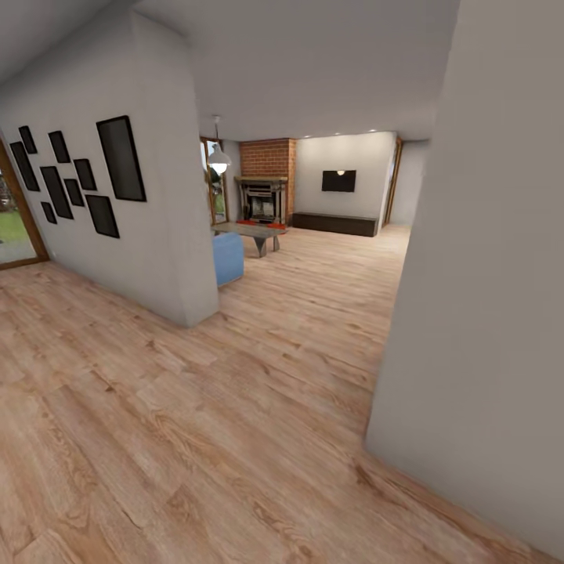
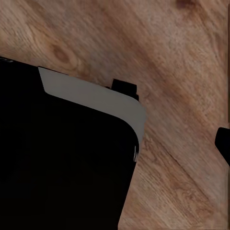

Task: Move the two storage containers from the living room to the garage. In the garage, place one container on the floor and stack the other container on top of it (either order is fine).

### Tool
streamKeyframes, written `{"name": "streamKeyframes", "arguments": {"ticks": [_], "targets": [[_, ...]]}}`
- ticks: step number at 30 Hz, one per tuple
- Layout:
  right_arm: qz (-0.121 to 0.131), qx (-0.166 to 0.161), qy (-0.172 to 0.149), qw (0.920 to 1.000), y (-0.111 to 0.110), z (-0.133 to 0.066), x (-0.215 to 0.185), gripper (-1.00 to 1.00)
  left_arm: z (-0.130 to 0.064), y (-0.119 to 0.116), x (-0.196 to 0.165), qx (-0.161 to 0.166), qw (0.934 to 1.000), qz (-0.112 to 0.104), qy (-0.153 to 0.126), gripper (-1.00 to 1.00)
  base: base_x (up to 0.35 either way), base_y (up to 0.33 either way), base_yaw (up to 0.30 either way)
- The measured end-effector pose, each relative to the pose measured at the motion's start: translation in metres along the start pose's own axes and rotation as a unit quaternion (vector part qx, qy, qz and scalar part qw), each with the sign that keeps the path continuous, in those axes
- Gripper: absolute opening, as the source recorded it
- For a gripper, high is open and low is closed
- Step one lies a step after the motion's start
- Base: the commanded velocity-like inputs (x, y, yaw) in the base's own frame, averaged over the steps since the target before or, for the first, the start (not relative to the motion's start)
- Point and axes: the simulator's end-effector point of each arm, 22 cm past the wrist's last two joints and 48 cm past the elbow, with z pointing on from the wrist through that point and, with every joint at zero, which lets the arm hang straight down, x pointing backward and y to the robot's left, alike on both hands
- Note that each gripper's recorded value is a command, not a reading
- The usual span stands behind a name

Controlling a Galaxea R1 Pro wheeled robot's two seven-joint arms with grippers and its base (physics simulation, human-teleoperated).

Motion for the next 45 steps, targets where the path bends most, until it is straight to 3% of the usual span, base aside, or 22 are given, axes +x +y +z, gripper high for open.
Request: {"name": "streamKeyframes", "arguments": {"ticks": [45], "targets": [[0.0,0.0,0.0,1.0,0.0,0.0,-0.0006,1.0,0.0001,0.0,-0.0006,0.0,1.0,0.0,0.0,1.0,0.322,0.0,0.0]]}}
